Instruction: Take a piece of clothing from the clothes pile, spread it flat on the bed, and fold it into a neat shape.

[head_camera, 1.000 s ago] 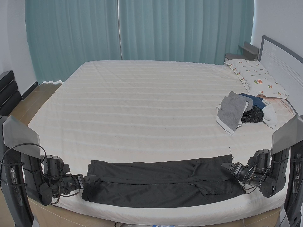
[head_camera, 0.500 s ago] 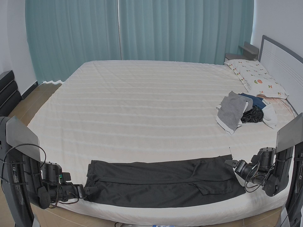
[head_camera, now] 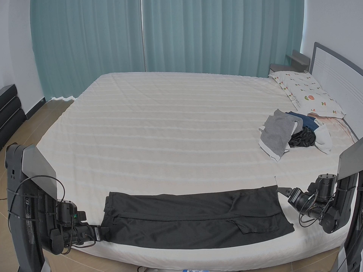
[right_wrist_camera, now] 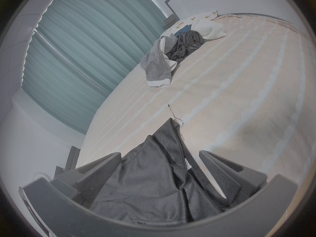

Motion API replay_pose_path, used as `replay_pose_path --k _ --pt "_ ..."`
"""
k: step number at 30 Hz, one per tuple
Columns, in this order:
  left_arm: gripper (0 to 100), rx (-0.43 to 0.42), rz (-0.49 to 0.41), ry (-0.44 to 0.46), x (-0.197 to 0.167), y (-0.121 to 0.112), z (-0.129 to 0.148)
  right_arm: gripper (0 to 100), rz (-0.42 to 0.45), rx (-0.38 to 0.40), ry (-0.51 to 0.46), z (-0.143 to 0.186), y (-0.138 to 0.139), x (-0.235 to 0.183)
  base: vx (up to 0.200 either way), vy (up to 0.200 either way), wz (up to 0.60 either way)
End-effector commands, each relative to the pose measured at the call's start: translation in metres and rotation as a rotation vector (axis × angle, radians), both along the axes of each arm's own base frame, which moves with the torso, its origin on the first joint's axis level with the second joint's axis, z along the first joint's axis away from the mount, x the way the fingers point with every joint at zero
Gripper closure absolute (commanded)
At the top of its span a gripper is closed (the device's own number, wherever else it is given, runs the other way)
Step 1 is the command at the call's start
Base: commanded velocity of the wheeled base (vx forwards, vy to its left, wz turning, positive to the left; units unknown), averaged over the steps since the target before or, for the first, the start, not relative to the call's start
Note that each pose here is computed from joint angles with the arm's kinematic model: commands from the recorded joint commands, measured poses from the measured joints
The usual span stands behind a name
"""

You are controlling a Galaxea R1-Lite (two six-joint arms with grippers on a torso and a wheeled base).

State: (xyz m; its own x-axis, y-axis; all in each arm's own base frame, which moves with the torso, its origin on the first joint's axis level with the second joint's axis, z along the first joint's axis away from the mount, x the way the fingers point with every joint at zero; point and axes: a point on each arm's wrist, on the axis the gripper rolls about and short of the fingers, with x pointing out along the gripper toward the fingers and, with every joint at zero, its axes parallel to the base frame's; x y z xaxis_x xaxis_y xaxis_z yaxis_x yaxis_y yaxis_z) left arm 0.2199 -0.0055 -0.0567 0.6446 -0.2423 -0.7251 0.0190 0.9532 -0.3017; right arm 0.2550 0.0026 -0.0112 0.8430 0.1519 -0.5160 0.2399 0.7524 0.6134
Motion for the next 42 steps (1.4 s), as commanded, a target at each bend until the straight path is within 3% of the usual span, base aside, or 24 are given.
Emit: replay_pose_path --k 1,12,13,24,35,42 --pt "100 0.013 -0.005 0.042 -0.007 0.001 -0.007 0 -0.002 -0.001 -0.013 0.002 -0.001 0.000 0.000 0.000 0.00" --pt "100 0.019 -0.005 0.031 -0.009 0.002 -0.001 0 -0.002 -0.003 -0.012 0.002 -0.001 0.000 0.000 0.000 0.00" --pt "0 0.019 -0.004 0.030 -0.009 0.002 -0.001 0 -0.002 -0.003 -0.010 0.001 -0.001 0.000 0.000 0.000 0.00" --pt "0 -0.046 0.022 -0.099 -0.003 0.002 0.031 0 -0.004 -0.001 -0.011 0.001 -0.001 0.001 0.000 0.000 0.00" --pt "0 -0.065 0.018 -0.106 0.001 0.001 0.030 0 -0.004 -0.001 -0.014 0.001 -0.001 0.001 -0.109 0.000 0.00" --pt "0 -0.191 0.143 -0.171 0.030 -0.005 0.033 0 -0.002 -0.003 -0.015 0.001 -0.001 0.002 0.000 0.000 0.00"
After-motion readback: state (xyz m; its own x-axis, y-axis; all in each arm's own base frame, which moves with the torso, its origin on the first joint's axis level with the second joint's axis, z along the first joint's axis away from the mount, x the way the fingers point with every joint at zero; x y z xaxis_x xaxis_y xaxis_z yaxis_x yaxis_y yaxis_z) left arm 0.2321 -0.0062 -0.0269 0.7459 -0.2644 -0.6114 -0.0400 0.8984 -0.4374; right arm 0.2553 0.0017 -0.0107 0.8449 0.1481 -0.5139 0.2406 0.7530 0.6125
